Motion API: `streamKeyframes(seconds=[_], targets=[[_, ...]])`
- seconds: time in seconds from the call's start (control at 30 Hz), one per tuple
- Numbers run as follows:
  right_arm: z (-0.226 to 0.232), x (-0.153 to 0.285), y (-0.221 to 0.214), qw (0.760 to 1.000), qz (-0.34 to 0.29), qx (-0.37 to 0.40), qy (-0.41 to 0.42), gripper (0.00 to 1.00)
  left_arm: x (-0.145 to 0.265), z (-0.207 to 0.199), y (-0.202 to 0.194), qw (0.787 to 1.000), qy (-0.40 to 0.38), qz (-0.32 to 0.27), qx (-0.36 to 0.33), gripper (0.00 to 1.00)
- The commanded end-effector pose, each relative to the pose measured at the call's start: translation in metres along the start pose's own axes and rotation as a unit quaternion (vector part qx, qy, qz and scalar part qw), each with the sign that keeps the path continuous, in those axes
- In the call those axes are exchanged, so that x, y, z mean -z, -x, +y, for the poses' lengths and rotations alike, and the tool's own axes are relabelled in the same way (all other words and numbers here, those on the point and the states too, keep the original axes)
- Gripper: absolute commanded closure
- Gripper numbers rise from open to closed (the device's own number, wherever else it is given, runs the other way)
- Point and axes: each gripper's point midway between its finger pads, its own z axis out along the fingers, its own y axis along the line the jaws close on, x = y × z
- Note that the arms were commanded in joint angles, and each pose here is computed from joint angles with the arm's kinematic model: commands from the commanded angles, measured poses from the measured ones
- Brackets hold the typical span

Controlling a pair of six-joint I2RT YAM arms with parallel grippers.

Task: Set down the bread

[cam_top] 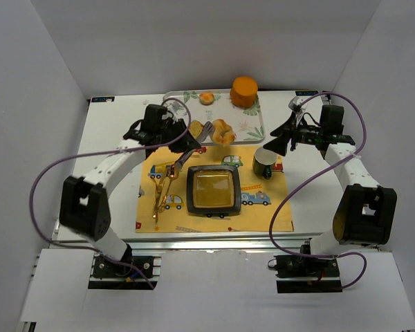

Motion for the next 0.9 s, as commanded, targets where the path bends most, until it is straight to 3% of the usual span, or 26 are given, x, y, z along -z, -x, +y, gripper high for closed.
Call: streamKeyframes(seconds=[0.0,0.13,0.27,0.63,0.7,0.87], targets=[[0.005,0.006,0.018,1.000,-0.011,0.028,0.005,0.20,0.048,-0.022,-0.024,0.999,-0.033,0.004,-0.020,1.00],[0.003,0.005,0.017,1.000,-0.008,0.024,0.007,0.20,0.092,-0.027,-0.066,0.998,-0.052,0.022,-0.007,1.00],[0.003,0.003,0.018,1.000,-0.008,0.018,0.012,0.20,0.105,-0.015,-0.107,0.996,-0.058,0.059,0.021,1.00],[0.006,0.002,0.024,1.000,-0.010,0.023,0.016,0.20,0.097,0.010,-0.142,0.995,-0.033,0.090,0.030,1.00],[0.007,0.002,0.025,1.000,-0.010,0.024,0.015,0.20,0.095,0.014,-0.142,0.995,-0.025,0.090,0.027,0.86],[0.009,0.003,0.024,1.000,-0.009,0.024,0.015,0.20,0.097,0.014,-0.136,0.996,-0.012,0.085,0.016,0.64]])
